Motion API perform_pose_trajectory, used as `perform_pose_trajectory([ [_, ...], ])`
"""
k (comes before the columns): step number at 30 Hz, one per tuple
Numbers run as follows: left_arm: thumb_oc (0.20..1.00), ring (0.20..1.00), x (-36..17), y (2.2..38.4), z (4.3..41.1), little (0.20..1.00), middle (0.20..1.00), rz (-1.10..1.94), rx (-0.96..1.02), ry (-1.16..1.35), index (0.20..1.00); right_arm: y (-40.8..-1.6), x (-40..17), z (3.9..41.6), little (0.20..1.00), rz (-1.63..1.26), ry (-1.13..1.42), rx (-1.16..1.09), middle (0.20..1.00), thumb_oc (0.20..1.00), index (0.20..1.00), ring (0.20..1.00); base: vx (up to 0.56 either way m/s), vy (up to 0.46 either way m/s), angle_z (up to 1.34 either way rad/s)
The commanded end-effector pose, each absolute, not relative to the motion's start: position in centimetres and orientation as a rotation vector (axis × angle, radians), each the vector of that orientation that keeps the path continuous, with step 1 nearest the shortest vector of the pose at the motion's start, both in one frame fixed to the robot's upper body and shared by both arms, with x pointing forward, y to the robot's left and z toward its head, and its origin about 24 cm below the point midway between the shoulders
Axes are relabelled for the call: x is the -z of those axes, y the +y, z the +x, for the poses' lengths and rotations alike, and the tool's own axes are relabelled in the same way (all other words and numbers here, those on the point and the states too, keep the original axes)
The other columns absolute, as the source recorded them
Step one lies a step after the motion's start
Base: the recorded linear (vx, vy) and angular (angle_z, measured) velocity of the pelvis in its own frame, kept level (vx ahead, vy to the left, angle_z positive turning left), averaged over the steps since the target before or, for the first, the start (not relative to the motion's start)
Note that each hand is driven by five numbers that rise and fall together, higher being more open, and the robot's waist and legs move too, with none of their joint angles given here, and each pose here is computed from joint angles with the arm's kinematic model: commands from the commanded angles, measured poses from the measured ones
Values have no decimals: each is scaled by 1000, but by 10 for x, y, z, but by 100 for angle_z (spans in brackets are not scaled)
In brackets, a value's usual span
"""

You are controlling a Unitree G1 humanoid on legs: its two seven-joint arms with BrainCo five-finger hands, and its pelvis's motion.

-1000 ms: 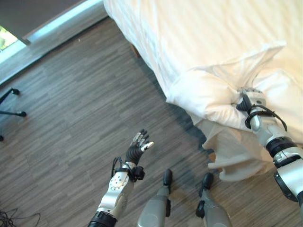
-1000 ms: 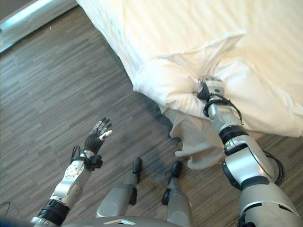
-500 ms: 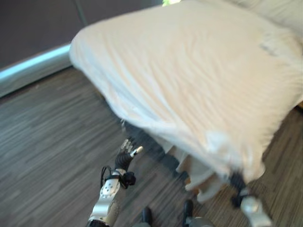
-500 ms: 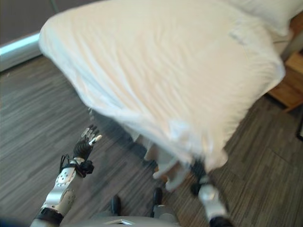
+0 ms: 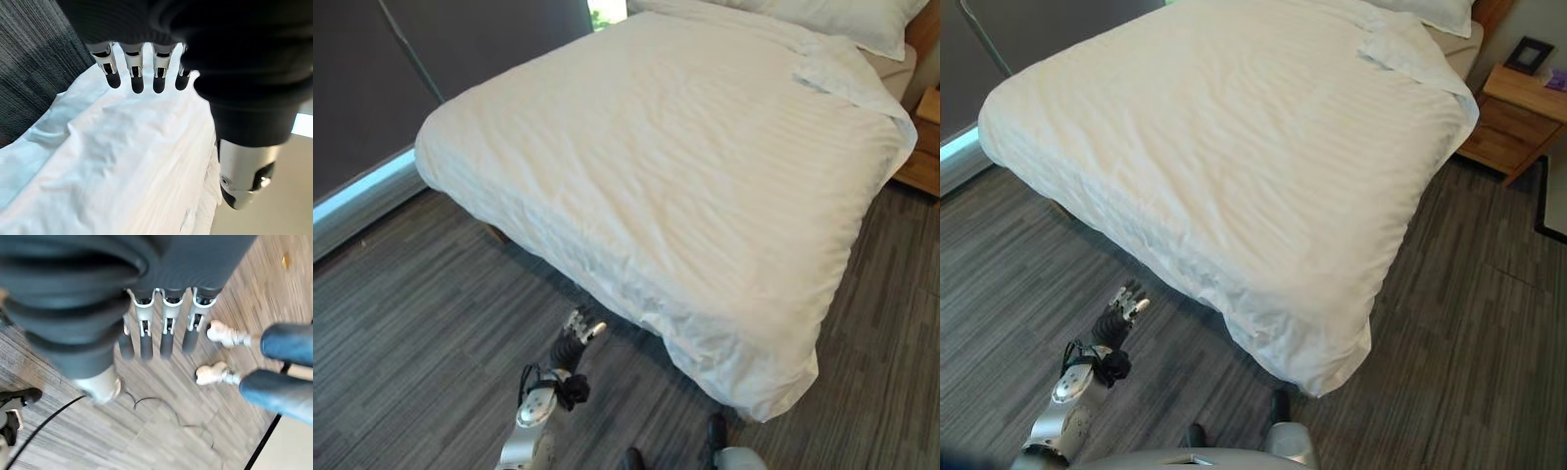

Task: Making the bed.

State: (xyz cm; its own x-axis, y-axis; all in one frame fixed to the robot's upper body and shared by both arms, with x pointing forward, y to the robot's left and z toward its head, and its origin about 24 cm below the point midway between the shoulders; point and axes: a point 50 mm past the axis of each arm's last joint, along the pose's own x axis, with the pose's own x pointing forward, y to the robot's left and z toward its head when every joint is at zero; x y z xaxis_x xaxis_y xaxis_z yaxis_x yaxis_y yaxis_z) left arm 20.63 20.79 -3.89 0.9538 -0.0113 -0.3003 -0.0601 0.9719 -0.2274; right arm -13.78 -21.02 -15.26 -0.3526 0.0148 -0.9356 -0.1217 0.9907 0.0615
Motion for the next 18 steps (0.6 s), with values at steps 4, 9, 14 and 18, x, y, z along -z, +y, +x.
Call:
perform_pose_trajectory([
  [4,1000,1000,-7,219,235,1000,1000,-202,5,95,1000,-349,115,-92,1000,-196,1689,712,1000,1000,1000,1000,-35,14,-6],
  [9,1000,1000,-12,224,239,1000,1000,-215,-121,32,1000,-405,35,93,1000,-196,560,837,1000,1000,1000,1000,-46,36,-18],
  [14,1000,1000,-1,215,231,1000,1000,-237,-85,83,1000,-338,-41,192,1000,-86,29,408,1000,1000,1000,1000,-37,-42,-7],
  [18,1000,1000,4,209,226,1000,1000,-235,-28,109,1000,-302,-58,217,219,-61,-41,158,219,219,219,219,-31,-64,24],
])
